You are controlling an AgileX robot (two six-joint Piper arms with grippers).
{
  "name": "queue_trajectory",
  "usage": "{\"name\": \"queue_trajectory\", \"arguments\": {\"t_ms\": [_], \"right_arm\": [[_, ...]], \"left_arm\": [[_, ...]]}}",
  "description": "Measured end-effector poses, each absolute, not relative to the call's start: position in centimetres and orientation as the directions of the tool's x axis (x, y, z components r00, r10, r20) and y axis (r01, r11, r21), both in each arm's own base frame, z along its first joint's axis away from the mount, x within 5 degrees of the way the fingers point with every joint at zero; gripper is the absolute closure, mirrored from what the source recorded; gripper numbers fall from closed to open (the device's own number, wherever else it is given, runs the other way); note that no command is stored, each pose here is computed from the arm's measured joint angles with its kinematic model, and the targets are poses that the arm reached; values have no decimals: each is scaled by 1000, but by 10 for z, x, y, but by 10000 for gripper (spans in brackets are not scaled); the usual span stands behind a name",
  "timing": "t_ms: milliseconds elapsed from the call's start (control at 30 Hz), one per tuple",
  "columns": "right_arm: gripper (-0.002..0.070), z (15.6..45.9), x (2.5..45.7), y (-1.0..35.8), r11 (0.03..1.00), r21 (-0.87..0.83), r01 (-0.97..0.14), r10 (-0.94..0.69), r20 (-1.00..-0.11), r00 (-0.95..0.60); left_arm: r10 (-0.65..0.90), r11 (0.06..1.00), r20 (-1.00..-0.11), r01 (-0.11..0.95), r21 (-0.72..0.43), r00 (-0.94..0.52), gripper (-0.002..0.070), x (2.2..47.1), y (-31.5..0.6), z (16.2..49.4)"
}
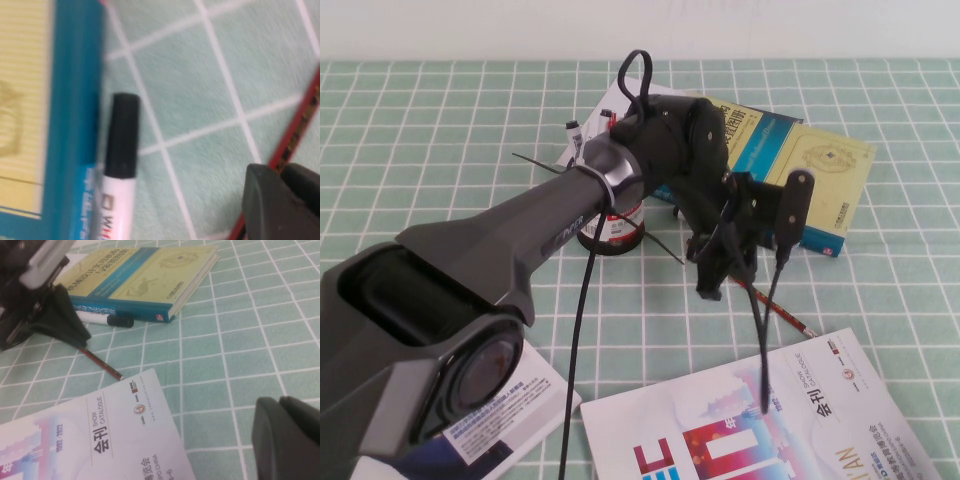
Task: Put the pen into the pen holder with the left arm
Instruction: Pick up the pen on the table
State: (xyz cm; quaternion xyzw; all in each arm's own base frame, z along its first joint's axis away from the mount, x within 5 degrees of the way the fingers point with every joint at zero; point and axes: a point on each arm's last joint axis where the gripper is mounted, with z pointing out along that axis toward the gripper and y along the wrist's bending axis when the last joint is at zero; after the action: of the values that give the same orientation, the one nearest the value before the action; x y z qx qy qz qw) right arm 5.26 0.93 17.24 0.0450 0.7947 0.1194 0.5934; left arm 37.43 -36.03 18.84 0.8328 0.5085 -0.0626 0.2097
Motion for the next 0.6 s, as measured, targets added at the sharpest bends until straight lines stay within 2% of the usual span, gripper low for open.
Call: {"name": "queue_trajectory", "arguments": {"t_ms": [133, 333, 600], "right_arm": [[696, 172, 53, 9, 967, 243, -70, 213, -932, -292], [695, 172, 53, 9, 967, 243, -70, 213, -932, -292], [695, 172, 53, 9, 967, 243, -70, 213, -932, -292]], "left_arm": [[823, -343, -369, 896, 283, 432, 638, 374, -364, 192], [821, -300, -390, 897, 325, 416, 638, 378, -367, 194], [852, -305, -364, 922, 240, 377, 631, 377, -365, 174]]}}
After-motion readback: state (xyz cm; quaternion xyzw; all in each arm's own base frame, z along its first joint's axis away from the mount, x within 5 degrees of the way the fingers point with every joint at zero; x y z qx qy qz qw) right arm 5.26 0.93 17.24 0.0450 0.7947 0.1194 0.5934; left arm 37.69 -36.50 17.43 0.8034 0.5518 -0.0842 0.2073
